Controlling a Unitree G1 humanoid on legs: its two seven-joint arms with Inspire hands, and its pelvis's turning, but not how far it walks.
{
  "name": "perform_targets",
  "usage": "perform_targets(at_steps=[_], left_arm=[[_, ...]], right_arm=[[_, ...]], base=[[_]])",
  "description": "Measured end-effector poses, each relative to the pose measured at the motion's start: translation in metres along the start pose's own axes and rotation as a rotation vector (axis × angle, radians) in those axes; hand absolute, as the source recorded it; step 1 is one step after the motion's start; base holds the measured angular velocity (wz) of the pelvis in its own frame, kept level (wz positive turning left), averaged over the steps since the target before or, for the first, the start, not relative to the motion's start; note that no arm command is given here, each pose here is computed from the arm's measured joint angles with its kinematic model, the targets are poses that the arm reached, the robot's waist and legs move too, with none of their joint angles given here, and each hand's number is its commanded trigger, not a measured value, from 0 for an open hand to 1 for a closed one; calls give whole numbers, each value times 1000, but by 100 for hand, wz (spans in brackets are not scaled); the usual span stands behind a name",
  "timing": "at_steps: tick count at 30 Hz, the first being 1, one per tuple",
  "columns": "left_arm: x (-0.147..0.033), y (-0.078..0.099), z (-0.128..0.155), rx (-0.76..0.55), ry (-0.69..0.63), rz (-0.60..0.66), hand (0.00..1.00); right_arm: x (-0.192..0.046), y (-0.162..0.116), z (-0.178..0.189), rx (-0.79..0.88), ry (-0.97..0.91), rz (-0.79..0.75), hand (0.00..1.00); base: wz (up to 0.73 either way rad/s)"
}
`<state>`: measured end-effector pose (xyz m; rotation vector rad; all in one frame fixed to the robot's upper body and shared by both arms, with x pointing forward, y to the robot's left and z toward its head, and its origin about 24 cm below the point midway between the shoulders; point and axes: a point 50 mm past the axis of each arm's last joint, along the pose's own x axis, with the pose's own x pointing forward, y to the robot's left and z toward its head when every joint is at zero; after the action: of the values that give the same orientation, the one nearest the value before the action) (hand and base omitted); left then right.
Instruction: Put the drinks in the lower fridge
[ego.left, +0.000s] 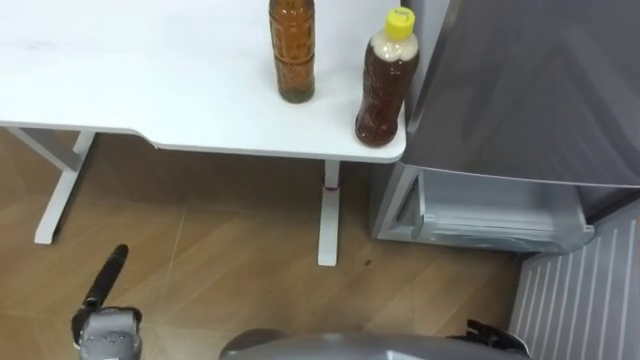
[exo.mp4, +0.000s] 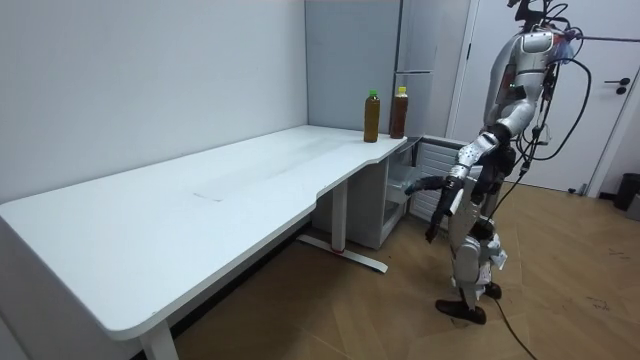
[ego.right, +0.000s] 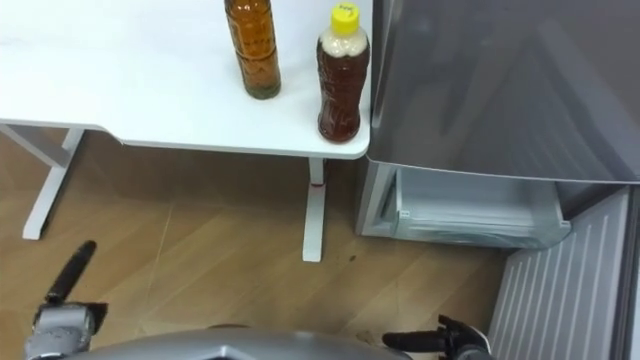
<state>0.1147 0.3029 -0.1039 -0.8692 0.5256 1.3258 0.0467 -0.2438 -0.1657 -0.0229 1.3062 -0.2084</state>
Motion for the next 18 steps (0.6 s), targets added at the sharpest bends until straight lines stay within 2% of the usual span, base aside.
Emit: perform_targets(at_steps=[4, 9, 14, 18], left_arm=[[-10, -24, 18, 7, -106, -58, 0], [-19, -37, 28, 117, -226, -91, 0], [-43, -65, 51, 226, -445, -214, 0], [-55, -75, 59, 270, -534, -273, 0]], right_arm=[[-1, -4, -4, -17, 11, -18, 0], [-2, -6, -8, -7, 7, -29, 0], [-3, -6, -9, -8, 4, -31, 0], [-3, -6, -10, 9, 4, -29, 0]], base=[[-1], [-2], [0], [0]])
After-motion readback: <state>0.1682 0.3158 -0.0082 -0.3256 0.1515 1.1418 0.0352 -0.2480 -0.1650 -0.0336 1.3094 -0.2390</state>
